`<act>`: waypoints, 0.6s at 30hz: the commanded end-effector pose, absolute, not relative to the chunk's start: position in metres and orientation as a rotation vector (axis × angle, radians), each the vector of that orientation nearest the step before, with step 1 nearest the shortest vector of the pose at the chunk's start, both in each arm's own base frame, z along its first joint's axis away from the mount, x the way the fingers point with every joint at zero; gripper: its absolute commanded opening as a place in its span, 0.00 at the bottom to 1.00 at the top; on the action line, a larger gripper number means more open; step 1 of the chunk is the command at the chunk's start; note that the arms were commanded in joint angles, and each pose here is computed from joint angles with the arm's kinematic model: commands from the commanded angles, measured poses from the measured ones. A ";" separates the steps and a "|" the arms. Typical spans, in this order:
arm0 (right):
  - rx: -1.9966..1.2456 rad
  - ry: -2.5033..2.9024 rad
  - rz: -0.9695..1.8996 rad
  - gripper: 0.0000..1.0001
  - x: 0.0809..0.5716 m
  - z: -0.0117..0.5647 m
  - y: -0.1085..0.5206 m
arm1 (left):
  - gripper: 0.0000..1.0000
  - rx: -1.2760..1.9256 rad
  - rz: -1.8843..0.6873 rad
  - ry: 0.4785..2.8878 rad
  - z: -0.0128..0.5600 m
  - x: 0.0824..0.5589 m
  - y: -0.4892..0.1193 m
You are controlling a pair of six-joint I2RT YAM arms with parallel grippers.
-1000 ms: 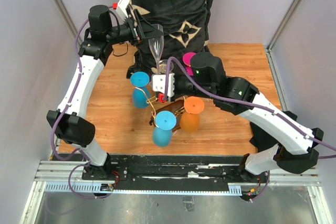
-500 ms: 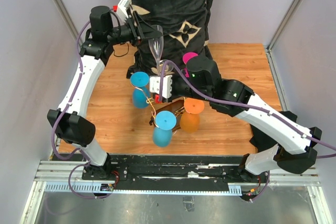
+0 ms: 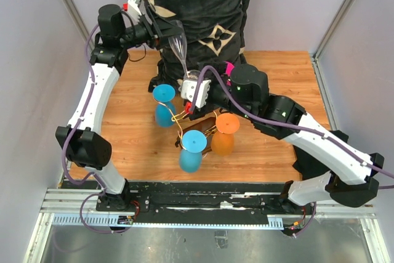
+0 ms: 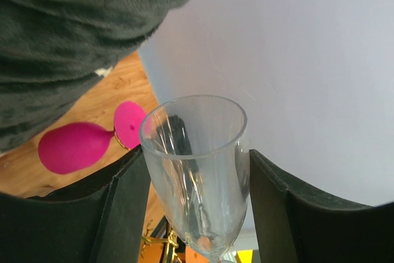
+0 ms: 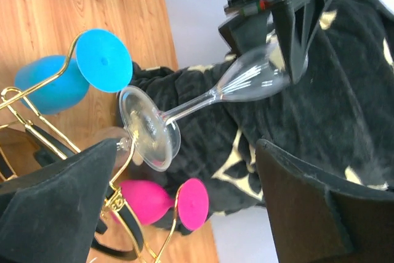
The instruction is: Take the wine glass off the wine glass rack
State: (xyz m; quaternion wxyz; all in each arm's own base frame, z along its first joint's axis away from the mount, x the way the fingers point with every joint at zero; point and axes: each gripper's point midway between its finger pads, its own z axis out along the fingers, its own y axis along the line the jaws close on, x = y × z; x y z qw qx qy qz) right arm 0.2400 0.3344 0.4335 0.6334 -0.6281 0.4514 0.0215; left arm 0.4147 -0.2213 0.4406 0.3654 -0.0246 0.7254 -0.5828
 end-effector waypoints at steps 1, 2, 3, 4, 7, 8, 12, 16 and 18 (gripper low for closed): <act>-1.281 1.051 -0.023 0.99 0.247 0.459 0.315 | 0.19 -0.066 -1.493 1.702 0.486 0.421 -0.191; -1.250 1.063 -0.026 0.98 0.247 0.463 0.309 | 0.19 -0.082 -1.453 1.678 0.490 0.426 -0.178; -1.218 1.074 -0.028 0.98 0.247 0.468 0.302 | 0.19 -0.111 -1.394 1.647 0.496 0.434 -0.158; -1.179 1.086 -0.025 0.98 0.246 0.472 0.295 | 0.19 -0.130 -1.328 1.621 0.501 0.440 -0.142; -1.095 1.105 -0.021 0.98 0.242 0.479 0.274 | 0.17 -0.200 -1.124 1.577 0.508 0.456 -0.094; -1.066 1.111 -0.028 0.98 0.241 0.481 0.267 | 0.17 -0.231 -1.036 1.570 0.507 0.463 -0.079; -0.924 1.159 -0.056 0.98 0.242 0.488 0.231 | 0.22 -0.302 -0.637 1.518 0.504 0.480 -0.023; -0.743 1.262 -0.038 0.98 0.251 0.486 0.191 | 0.23 -0.313 -0.362 1.508 0.479 0.490 0.010; -0.637 1.310 -0.024 0.98 0.257 0.484 0.170 | 0.24 -0.279 -0.246 1.510 0.462 0.491 0.013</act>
